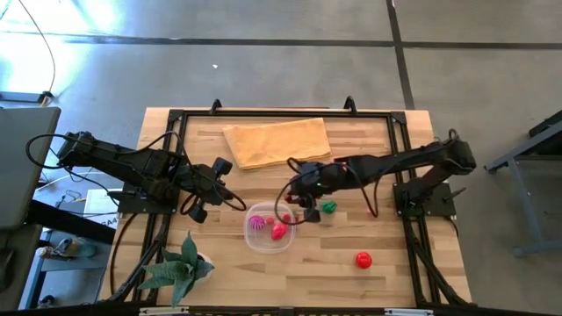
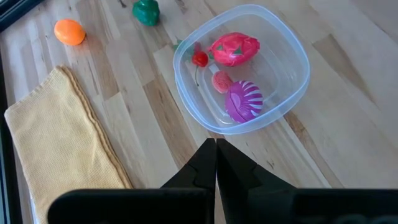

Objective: Pick and placing Produce into tupperware
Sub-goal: Put the red cherry into the transparent bin

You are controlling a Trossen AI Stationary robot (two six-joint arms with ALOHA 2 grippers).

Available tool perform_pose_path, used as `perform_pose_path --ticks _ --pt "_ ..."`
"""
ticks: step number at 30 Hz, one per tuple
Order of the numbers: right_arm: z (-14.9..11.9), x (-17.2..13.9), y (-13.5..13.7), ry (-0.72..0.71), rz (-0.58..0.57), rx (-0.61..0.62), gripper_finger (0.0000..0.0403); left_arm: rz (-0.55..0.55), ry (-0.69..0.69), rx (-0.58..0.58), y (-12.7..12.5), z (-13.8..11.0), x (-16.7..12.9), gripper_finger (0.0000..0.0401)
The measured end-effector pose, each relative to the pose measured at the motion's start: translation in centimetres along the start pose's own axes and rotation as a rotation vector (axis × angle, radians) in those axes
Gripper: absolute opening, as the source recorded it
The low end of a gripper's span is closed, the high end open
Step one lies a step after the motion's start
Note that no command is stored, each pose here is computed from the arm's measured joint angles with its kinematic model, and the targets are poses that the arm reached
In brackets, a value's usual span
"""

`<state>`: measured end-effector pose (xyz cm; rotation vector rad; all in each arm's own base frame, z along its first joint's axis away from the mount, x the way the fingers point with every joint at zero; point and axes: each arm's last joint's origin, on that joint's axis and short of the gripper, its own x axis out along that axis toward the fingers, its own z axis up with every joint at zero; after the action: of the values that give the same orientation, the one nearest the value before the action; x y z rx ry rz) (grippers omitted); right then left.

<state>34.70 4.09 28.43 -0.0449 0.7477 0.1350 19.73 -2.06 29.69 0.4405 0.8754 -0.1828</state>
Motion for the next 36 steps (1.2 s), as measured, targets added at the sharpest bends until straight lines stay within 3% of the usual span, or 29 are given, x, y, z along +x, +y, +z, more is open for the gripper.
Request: perform_pose_path --ticks 5,11,19,36 --pt "1.3 2.3 0.1 0.054 0.06 -0.017 0.0094 0.0 0.0 0.0 0.0 0.0 0.0 0.0003" --pt "-1.1 7.1 0.9 0.211 0.118 -0.015 0.0094 0.0 0.0 0.0 0.0 0.0 0.0 0.0003" --pt "-3.2 11.5 1.8 0.276 0.163 -0.017 0.0094 0.0 0.0 0.0 0.0 0.0 0.0 0.0003" --pt "-4.0 12.8 0.5 0.294 0.107 -0.023 0.0094 0.0 0.0 0.0 0.0 0.0 0.0 0.0003"
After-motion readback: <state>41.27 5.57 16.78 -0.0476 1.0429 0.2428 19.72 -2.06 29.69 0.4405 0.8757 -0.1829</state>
